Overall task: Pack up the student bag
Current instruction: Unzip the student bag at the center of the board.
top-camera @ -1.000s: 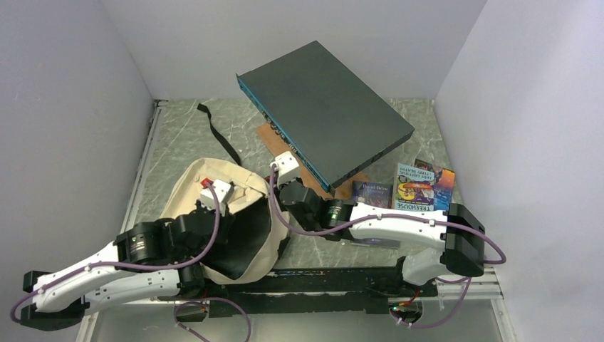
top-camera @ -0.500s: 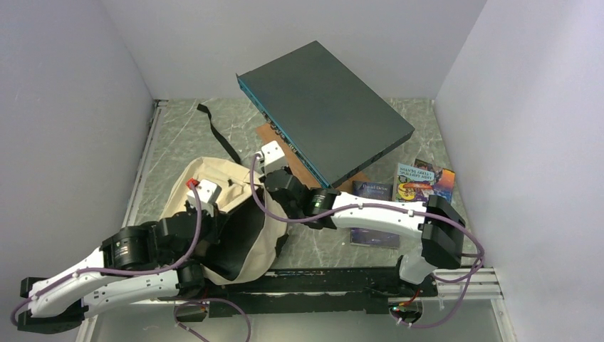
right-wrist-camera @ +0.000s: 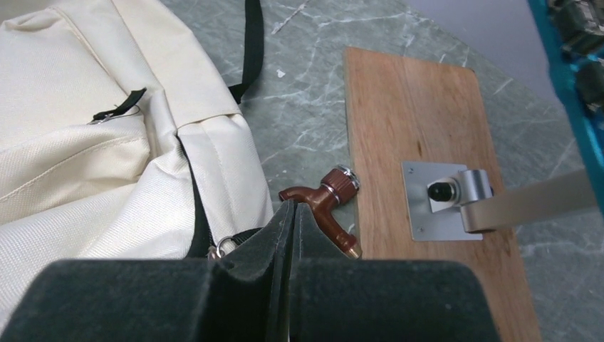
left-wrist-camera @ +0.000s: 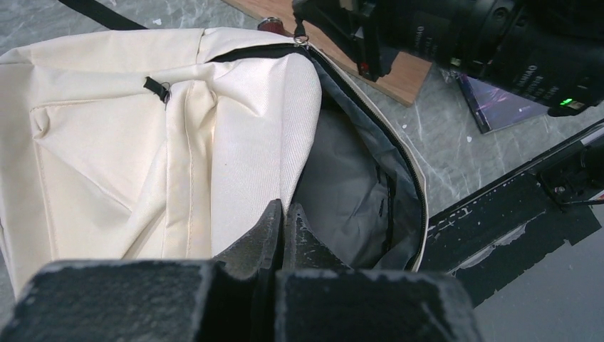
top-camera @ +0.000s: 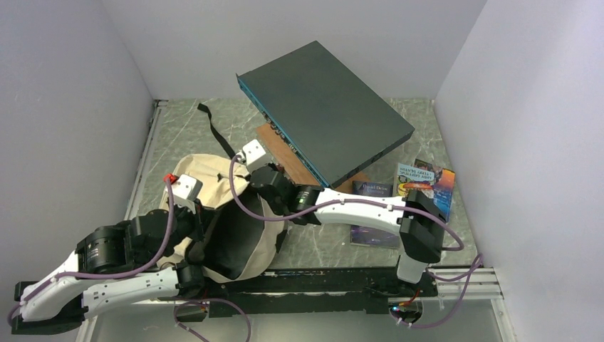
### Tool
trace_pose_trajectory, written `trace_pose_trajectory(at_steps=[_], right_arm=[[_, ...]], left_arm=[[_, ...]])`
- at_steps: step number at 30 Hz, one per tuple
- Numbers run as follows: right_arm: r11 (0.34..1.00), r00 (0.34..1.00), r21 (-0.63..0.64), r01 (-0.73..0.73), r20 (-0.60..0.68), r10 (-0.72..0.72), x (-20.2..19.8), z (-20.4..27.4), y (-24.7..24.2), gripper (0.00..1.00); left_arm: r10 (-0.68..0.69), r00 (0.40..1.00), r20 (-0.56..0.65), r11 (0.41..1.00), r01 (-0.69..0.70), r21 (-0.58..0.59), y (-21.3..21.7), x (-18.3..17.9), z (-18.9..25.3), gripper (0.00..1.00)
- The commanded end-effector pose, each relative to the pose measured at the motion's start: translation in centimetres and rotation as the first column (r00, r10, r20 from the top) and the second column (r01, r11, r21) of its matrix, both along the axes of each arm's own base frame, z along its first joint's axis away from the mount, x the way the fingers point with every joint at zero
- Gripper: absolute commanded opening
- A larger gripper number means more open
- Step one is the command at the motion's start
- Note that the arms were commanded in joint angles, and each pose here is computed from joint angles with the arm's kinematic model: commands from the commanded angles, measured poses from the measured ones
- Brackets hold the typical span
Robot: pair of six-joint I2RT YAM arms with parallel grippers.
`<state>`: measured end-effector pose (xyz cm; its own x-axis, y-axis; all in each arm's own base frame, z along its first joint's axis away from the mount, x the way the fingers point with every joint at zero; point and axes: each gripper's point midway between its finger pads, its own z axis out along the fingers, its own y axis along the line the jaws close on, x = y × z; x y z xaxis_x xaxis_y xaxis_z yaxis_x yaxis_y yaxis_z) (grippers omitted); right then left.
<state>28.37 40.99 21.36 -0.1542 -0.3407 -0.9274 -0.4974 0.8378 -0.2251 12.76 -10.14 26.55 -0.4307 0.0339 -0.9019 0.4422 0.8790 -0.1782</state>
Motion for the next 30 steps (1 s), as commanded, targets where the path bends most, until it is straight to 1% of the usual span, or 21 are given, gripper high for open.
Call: trace_pose_trajectory(at_steps=[1, 7, 11, 13, 16, 17, 18, 19, 20, 21, 23, 25, 27, 30], right_arm=[[0.993, 0.994, -0.061, 0.105, 0.043, -0.102, 3.5, 0.4, -1.5, 0.00], [0.993, 0.995, -0.075, 0.095, 0.025, -0.093, 5.2, -0.1, 0.3, 0.00], [0.995, 0.997, -0.053, 0.080, -0.011, -0.081, 6.1, -0.3, 1.0, 0.00], [0.997, 0.997, -0.041, 0.072, -0.033, -0.073, 6.0, -0.4, 1.2, 0.00], [1.000, 0.996, -0.016, 0.011, -0.093, -0.012, 4.9, -0.3, 2.1, 0.00], [1.000, 0.993, -0.015, -0.008, -0.115, 0.006, 4.4, -0.2, 2.1, 0.02], [1.000, 0.991, -0.011, -0.022, -0.130, 0.020, 3.9, 0.1, 2.0, 0.11], [1.000, 0.990, 0.000, -0.028, -0.139, 0.028, 3.4, 0.6, 1.8, 0.22], [0.999, 0.988, 0.011, -0.040, -0.151, 0.041, 2.7, 1.2, 1.6, 0.29], [0.998, 0.985, 0.031, -0.059, -0.162, 0.063, 2.0, 1.9, 1.3, 0.33], [0.991, 0.981, 0.103, -0.089, -0.165, 0.106, 0.6, 4.8, 0.3, 0.39], [0.978, 0.974, 0.162, -0.130, -0.166, 0.157, -1.1, 7.0, -0.8, 0.49], [0.962, 0.965, 0.211, -0.176, -0.157, 0.211, -2.7, 9.0, -2.0, 0.57], [0.933, 0.954, 0.274, -0.233, -0.123, 0.275, -5.1, 12.1, -4.4, 0.64]], left_arm=[[-0.028, 0.999, 0.017, 0.999, 0.029, -0.046, 0.6, -0.6, 1.9, 0.00], [-0.097, 0.995, -0.020, 0.995, 0.096, -0.019, -1.1, -1.2, 0.7, 0.00], [-0.108, 0.994, -0.026, 0.994, 0.108, 0.001, -2.1, -0.9, -0.5, 0.00], [-0.090, 0.996, -0.020, 0.996, 0.090, 0.009, -2.3, -0.5, -1.0, 0.00], [-0.067, 0.998, -0.009, 0.998, 0.067, 0.018, -2.9, 0.2, -1.3, 0.00], [-0.063, 0.998, -0.007, 0.998, 0.063, 0.026, -3.1, 0.4, -1.4, 0.00], [-0.056, 0.998, -0.004, 0.998, 0.056, 0.037, -3.4, 0.7, -1.6, 0.00], [-0.042, 0.999, -0.002, 0.998, 0.042, 0.051, -3.5, 1.0, -1.7, 0.00], [-0.029, 1.000, -0.002, 0.997, 0.029, 0.077, -3.5, 1.3, -1.9, 0.00], [-0.018, 1.000, -0.002, 0.995, 0.018, 0.102, -3.6, 1.6, -2.1, 0.00], [0.005, 1.000, -0.002, 0.989, -0.005, 0.147, -3.8, 2.4, -2.5, 0.00], [0.016, 1.000, -0.009, 0.983, -0.014, 0.184, -4.1, 3.0, -3.0, 0.00], [0.015, 1.000, -0.027, 0.978, -0.009, 0.206, -4.5, 3.7, -3.7, 0.00], [0.023, 0.998, -0.058, 0.978, -0.010, 0.210, -4.6, 4.8, -4.9, 0.00]])
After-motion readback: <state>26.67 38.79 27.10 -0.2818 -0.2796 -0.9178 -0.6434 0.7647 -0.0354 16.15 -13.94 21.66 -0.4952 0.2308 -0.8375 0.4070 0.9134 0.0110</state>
